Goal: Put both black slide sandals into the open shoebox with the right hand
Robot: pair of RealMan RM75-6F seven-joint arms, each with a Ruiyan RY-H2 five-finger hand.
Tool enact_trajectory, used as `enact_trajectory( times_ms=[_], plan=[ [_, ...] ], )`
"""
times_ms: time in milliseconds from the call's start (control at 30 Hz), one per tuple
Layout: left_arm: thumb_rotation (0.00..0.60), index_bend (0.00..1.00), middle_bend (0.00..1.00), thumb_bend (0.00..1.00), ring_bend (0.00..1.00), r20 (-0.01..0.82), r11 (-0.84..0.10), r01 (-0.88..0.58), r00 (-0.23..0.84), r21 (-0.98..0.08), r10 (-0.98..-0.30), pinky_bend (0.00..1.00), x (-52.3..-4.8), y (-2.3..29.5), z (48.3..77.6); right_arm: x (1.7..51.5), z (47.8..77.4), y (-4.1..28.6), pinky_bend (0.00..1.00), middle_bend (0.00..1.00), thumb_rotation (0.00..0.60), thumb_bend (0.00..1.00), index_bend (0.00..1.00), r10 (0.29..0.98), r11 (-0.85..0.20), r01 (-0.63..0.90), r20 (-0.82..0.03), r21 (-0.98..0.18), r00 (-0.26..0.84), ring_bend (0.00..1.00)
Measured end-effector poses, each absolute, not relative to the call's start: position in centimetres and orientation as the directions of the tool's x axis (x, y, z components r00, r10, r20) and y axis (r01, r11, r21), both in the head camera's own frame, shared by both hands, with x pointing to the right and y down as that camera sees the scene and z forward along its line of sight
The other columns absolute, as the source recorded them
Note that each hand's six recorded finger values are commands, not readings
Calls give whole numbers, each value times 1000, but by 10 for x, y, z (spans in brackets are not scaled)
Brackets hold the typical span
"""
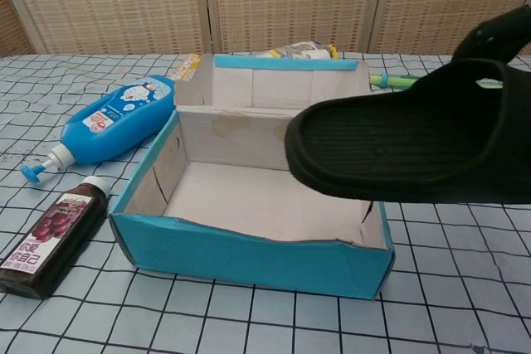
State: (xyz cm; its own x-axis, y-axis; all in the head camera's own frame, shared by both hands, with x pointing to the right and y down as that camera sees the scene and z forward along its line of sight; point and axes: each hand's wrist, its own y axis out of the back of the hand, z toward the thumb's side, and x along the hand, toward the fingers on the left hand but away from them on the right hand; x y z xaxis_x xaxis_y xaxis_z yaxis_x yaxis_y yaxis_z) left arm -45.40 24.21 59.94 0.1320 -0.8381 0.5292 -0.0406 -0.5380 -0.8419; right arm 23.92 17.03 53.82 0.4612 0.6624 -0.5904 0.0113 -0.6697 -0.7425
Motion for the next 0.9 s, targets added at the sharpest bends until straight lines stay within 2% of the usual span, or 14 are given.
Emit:
enact_trajectory(
  times_ms=[167,433,667,900],
  plan=[
    [600,271,235,665,194,523,-532,-46,131,-845,-842,297,-455,241,598,194,555,167,224,416,600,0,400,637,-685,36,-574,-727,515,252],
    [600,270,234,665,194,523,-532,-53,130,-845,-842,297,-455,240,597,136,599,162,224,416,600,0,401,605,-736,73,-606,-673,516,252],
    [600,270,235,665,194,528,-537,-50,131,-842,-839,297,-455,240,598,119,625,155,224,416,600,0,404,620,-730,80,-608,-679,496,252],
    [600,271,235,665,194,530,-540,-53,134,-840,-837,297,-454,240,599,123,636,156,225,416,600,0,404,622,-729,66,-619,-682,479,252]
  ],
)
